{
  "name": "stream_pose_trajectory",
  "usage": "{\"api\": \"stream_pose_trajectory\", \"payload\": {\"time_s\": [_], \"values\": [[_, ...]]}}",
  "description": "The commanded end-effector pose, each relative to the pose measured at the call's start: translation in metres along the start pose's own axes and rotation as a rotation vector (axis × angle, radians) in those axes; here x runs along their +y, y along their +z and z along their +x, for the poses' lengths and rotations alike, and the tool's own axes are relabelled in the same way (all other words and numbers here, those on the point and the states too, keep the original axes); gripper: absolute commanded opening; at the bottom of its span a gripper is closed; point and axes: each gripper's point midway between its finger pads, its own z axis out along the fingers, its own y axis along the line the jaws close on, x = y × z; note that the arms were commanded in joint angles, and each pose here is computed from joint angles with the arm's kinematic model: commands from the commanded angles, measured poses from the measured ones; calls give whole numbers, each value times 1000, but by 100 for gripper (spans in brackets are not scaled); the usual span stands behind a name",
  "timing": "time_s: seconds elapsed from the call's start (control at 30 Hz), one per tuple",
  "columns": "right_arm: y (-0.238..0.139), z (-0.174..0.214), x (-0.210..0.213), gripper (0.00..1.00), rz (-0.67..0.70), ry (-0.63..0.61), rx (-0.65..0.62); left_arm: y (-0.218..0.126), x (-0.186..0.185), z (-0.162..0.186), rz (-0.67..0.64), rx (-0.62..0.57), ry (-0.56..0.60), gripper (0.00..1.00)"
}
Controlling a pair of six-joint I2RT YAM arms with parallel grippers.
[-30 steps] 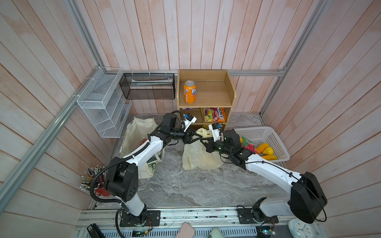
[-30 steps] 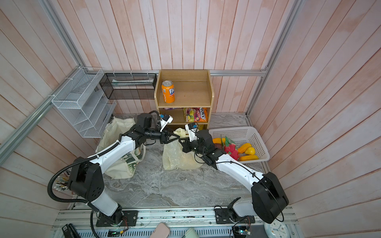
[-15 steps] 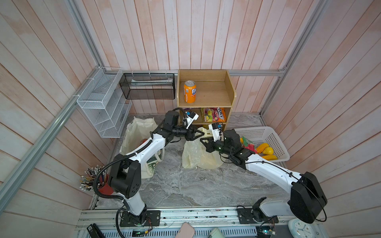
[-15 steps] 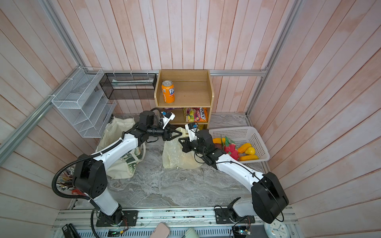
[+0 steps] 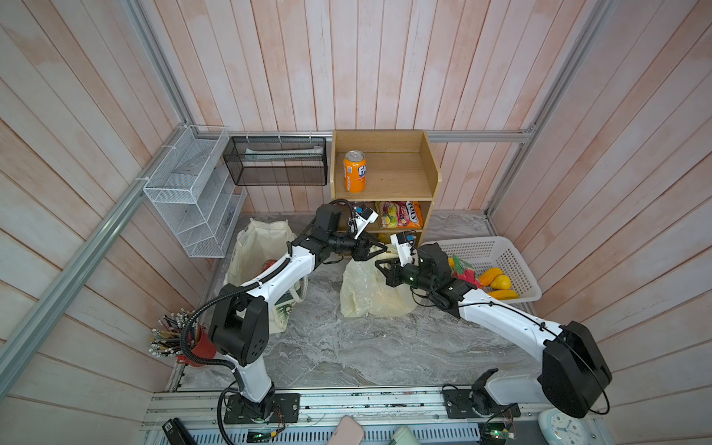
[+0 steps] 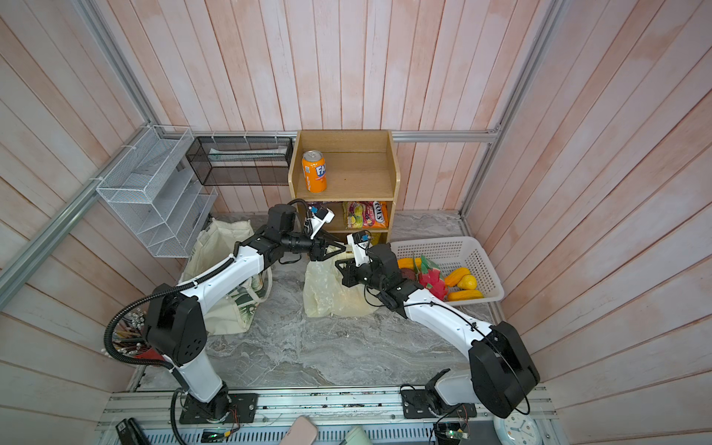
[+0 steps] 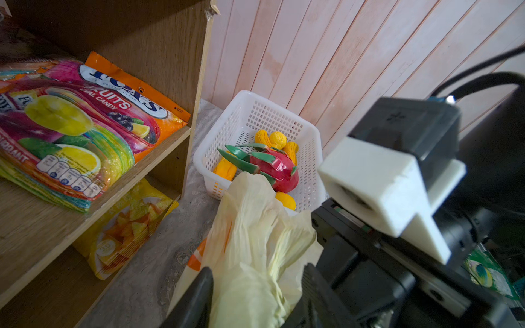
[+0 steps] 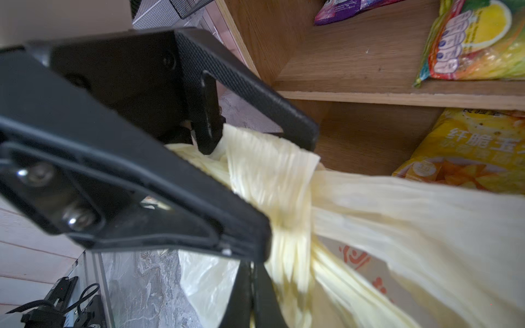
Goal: Place the mixed food into the grocery bags and tie them
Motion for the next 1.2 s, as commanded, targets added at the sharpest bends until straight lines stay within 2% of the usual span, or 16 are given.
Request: {"api": "stream_pose_trajectory", "payload": {"time_s": [0.0, 0.13, 0.23, 0.3, 0.33, 0.43, 0.47, 0.6, 0.63, 0.67, 0.77, 0.97, 1.17], "values": [[-6, -4, 2, 0, -14, 5, -16, 2, 1, 9, 10, 30, -7, 53], [-7, -5, 1, 0, -11, 8, -19, 3, 0, 14, 20, 49, -15, 53], [-7, -4, 1, 0, -12, 9, -19, 4, -1, 18, 32, 70, -21, 48], [-7, -5, 1, 0, -14, 9, -22, 4, -2, 21, 43, 80, -27, 42], [-8, -6, 2, 0, -15, 9, -22, 5, -2, 23, 47, 87, -28, 35], [-8, -5, 2, 0, -15, 10, -19, 5, -6, 24, 75, 88, -21, 4], [-9, -4, 1, 0, -13, 9, -17, 5, -8, 22, 85, 84, -18, 0], [-22, -7, -8, 0, 15, 40, -11, 2, -12, 11, 86, 57, -7, 0], [-30, -10, -13, 2, 14, 74, -23, -1, -13, 6, 77, 38, 3, 0], [-39, -14, -18, 14, 8, 115, -41, -3, -14, 1, 65, 14, 10, 0], [-68, -31, -20, 38, -15, 203, -104, -15, -19, -20, 15, -91, 49, 0], [-99, -57, 11, 58, -114, 331, -158, -35, -24, -43, -75, -270, 94, 0], [-101, -75, 36, 73, -251, 502, -192, -32, -21, -42, -142, -296, 128, 0]]}}
